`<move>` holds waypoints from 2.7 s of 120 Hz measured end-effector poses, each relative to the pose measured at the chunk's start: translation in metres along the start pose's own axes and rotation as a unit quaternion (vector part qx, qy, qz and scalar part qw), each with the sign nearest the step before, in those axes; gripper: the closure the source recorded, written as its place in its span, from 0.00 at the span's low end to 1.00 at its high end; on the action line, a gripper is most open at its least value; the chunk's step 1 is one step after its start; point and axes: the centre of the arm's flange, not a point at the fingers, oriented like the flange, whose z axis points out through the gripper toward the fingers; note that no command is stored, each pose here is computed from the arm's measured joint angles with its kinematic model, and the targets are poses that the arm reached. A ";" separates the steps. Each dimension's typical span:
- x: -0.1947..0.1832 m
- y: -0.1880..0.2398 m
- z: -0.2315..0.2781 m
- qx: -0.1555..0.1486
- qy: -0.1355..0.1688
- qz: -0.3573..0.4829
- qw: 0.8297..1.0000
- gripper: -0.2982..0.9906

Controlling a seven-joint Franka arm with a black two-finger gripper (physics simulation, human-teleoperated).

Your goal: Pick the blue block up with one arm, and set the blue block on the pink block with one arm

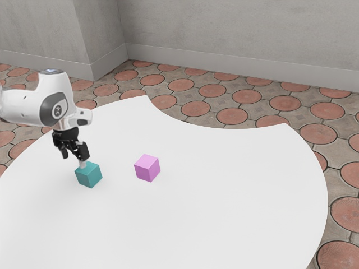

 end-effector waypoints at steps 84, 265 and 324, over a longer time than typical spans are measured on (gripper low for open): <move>0.019 0.009 0.057 -0.018 -0.010 0.016 1.000 0.23; 0.077 0.056 -0.032 0.000 0.013 0.024 1.000 0.47; 0.138 0.143 -0.037 0.010 -0.071 0.007 0.997 0.47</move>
